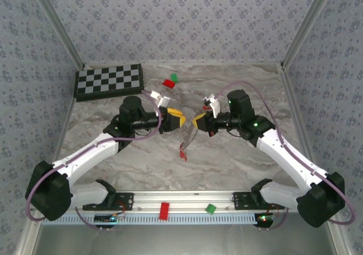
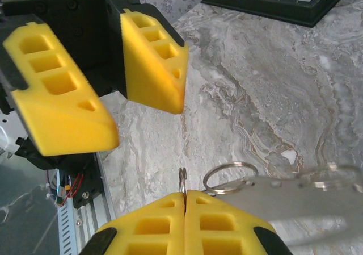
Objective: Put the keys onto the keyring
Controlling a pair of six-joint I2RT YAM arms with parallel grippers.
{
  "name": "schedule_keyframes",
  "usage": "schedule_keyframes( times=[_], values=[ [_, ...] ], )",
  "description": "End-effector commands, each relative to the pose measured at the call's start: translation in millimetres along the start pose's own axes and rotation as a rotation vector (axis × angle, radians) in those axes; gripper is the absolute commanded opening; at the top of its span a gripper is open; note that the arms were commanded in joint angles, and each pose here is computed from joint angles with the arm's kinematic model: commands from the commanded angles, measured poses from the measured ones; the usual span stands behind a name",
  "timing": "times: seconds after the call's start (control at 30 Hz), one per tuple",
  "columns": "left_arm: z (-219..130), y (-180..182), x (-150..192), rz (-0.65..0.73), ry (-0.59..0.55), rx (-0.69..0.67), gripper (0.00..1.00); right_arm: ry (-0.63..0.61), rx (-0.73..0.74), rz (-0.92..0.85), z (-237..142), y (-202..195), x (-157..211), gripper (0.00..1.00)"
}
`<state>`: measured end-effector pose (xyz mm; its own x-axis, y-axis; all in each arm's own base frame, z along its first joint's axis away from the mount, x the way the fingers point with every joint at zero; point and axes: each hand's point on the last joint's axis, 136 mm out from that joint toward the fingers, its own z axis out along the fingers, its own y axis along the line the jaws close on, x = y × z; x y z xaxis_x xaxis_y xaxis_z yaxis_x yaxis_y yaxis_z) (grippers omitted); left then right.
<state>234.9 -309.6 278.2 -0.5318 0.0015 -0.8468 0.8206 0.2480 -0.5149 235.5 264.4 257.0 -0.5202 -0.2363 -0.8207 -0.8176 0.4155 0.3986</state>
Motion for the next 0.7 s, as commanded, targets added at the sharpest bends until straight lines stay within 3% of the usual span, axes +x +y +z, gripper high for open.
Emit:
schedule_keyframes(
  times=[0.0,0.67],
  values=[
    [-0.4,-15.1,-4.5,0.048,-0.007,0.077,0.41,0.009,-0.031,-0.036,-1.9,9.4,-9.4,0.00],
    [15.1,-9.1,15.1,0.024,0.072,0.089,0.33,0.015,-0.089,-0.048,5.5,19.4,-16.8,0.00]
  ],
)
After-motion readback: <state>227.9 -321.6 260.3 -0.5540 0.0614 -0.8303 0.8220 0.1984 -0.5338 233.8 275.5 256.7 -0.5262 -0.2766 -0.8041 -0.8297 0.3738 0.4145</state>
